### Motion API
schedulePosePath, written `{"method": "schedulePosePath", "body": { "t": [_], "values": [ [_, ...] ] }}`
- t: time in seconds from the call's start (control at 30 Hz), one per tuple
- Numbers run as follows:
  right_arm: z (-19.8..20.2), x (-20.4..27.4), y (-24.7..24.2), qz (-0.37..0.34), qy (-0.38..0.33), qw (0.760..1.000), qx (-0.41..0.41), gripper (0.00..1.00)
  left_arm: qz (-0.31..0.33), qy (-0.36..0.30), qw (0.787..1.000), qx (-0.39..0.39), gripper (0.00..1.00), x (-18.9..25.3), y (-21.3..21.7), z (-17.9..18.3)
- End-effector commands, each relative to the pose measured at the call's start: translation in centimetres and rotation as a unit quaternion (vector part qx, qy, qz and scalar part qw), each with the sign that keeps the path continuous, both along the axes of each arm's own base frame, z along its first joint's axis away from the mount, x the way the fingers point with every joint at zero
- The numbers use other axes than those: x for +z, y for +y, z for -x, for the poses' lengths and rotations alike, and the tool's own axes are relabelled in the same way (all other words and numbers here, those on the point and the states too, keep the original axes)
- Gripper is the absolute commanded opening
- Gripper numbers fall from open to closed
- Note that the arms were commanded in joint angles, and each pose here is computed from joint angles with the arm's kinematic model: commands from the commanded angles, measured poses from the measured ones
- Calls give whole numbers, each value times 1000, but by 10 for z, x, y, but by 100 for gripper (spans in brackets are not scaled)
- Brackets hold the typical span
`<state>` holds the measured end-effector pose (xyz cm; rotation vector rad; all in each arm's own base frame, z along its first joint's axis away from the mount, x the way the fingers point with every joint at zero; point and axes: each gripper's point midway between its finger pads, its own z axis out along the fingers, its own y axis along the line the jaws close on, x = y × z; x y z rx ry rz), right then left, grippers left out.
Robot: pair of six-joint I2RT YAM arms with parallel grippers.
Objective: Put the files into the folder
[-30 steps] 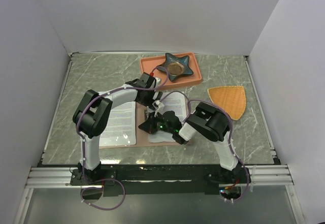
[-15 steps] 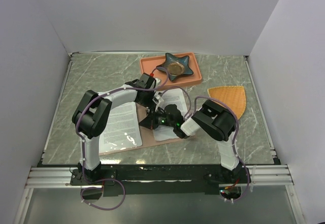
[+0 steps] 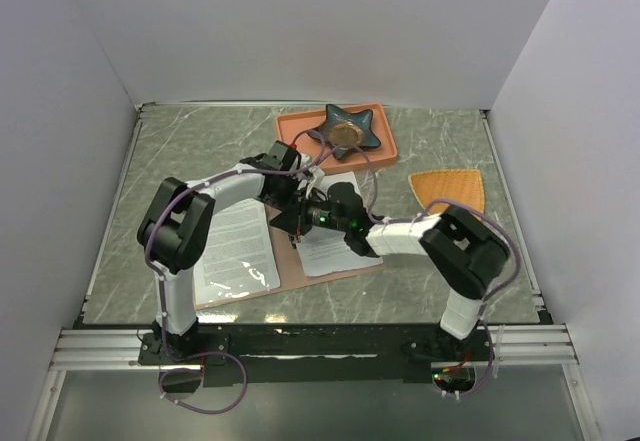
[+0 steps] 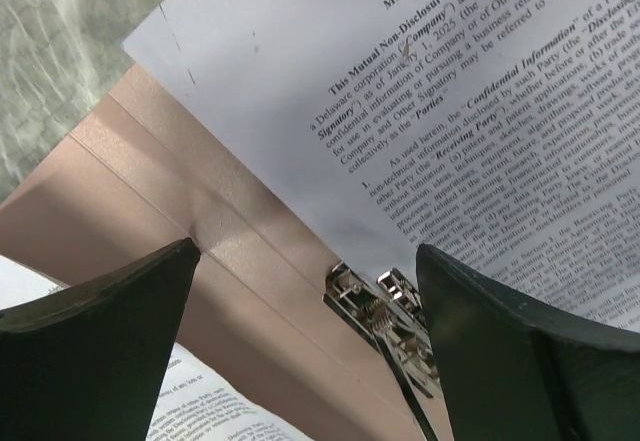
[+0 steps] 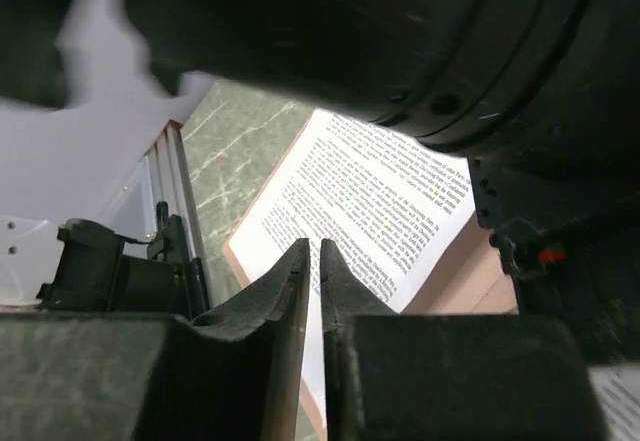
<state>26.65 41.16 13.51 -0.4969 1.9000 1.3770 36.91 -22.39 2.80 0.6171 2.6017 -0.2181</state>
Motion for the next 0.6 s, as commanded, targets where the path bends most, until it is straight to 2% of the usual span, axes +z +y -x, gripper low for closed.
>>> {"method": "schedulePosePath", "body": {
  "t": [0.0,0.07,0.17,0.37,0.57],
  "values": [
    [-5,16,-24,59,-45,997,-35,19,50,-25,998,-7,99,54,-11,-10],
    [-9,6,-34,92,-49,993,-51,19,67,-41,997,-8,99,74,-16,-18],
    [-13,2,-42,100,-60,991,-62,18,77,-53,996,-10,99,89,-21,-23],
    [-23,-5,-28,113,-63,991,-41,13,72,-46,996,8,99,80,-20,-26],
    [-32,-14,-15,101,-63,993,-26,12,36,-40,998,37,99,57,-11,-28]
  ]
}}
